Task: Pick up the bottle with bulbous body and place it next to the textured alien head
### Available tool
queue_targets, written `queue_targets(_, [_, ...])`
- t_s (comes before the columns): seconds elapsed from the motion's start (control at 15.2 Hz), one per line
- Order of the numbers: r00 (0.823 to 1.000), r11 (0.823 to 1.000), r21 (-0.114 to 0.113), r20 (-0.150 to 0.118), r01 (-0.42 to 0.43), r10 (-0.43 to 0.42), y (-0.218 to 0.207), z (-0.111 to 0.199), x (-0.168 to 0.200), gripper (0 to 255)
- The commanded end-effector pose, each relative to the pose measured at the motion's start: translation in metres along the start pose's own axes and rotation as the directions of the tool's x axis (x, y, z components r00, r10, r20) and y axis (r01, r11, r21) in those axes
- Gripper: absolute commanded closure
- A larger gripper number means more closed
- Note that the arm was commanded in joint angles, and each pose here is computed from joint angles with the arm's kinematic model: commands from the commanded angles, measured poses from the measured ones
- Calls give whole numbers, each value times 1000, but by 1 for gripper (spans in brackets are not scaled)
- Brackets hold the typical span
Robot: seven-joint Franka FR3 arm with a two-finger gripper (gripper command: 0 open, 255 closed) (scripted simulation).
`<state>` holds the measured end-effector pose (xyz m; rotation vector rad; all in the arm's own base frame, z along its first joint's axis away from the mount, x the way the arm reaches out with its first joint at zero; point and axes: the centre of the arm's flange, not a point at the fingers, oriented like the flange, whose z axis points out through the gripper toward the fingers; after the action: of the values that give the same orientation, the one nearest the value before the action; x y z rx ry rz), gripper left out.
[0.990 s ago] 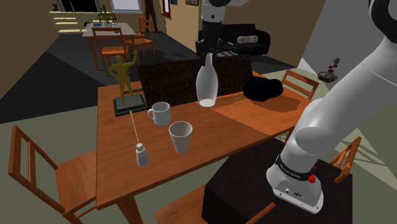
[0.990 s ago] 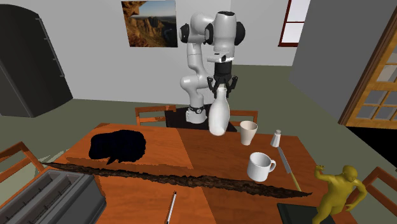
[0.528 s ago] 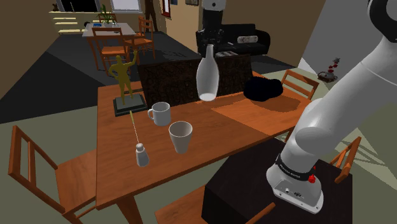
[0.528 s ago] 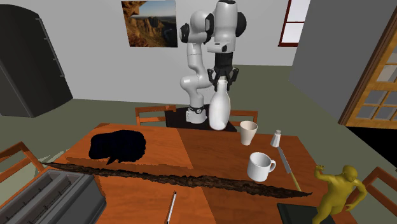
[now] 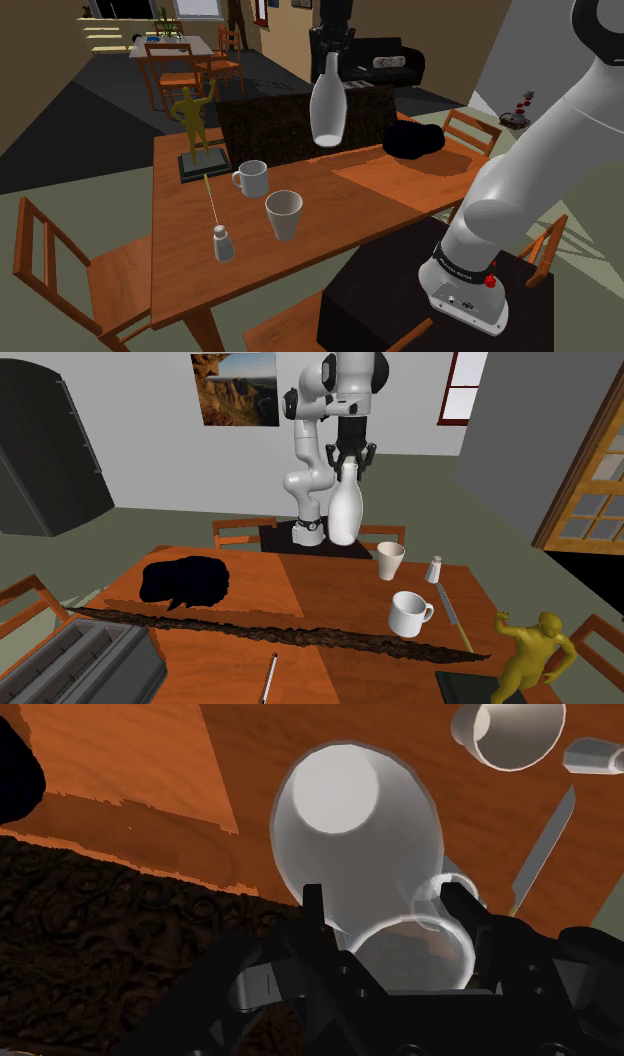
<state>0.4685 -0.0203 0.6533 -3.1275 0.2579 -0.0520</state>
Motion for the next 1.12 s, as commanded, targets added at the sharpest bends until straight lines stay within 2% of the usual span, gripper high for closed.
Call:
queue_targets(0.0, [1000,1000,0,0,0,0,-1,-10,0,255])
queue_targets(1.06, [1000,1000,0,0,0,0,-2,-92,2,255])
